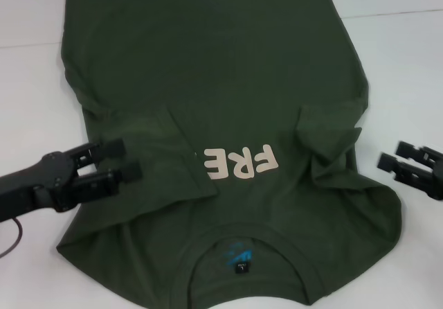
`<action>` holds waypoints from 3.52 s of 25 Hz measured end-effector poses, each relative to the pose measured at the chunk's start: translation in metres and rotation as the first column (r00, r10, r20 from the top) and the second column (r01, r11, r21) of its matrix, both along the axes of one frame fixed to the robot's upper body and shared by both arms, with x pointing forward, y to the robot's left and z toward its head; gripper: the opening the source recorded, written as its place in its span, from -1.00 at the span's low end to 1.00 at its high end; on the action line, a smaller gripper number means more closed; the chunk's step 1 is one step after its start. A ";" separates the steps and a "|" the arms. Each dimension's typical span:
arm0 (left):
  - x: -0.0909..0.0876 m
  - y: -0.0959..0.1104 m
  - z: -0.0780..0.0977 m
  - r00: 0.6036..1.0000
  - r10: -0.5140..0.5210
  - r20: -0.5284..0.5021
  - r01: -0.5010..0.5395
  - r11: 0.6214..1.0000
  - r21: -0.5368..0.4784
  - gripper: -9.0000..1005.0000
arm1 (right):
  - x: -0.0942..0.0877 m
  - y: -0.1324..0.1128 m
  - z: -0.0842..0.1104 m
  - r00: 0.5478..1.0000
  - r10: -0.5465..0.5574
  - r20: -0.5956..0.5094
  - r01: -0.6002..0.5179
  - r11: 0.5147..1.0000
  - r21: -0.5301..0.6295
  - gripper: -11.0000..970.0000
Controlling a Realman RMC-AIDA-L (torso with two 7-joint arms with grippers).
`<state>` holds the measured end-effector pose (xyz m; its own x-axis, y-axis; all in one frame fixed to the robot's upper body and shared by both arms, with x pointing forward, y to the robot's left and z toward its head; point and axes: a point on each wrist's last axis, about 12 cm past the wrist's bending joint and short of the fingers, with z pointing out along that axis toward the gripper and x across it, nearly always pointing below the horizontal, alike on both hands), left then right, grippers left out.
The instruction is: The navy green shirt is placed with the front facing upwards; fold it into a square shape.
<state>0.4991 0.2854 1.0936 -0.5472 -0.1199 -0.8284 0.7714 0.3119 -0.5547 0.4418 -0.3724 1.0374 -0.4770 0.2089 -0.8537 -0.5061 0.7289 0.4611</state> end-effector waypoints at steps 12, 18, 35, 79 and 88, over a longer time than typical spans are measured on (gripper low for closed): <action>-0.019 0.000 -0.012 0.997 -0.023 -0.068 0.023 1.000 -0.013 0.77 | -0.013 -0.009 0.006 0.999 0.040 0.002 -0.040 0.999 -0.009 0.64; -0.030 0.012 -0.021 0.993 0.012 -0.116 -0.009 0.999 0.034 0.77 | 0.010 0.003 0.014 0.997 0.067 0.025 -0.068 0.997 0.027 0.64; -0.037 0.045 -0.031 0.976 0.056 -0.208 0.009 0.954 0.299 0.77 | 0.057 0.017 0.044 0.995 0.053 0.085 -0.066 0.986 0.155 0.63; -0.005 0.055 -0.039 0.916 0.204 -0.346 -0.019 0.882 0.471 0.75 | 0.064 0.025 0.044 0.994 0.058 0.089 -0.073 0.983 0.170 0.63; -0.001 0.049 -0.041 0.914 0.182 -0.363 0.010 0.884 0.468 0.75 | 0.064 0.026 0.043 0.994 0.057 0.088 -0.071 0.983 0.172 0.63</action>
<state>0.4979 0.3348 1.0523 -0.8377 0.1513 -0.5248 0.4824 0.6555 -0.5810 0.5061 -0.3462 1.0807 -0.4234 0.3293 -0.8440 -0.5908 0.6059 0.5328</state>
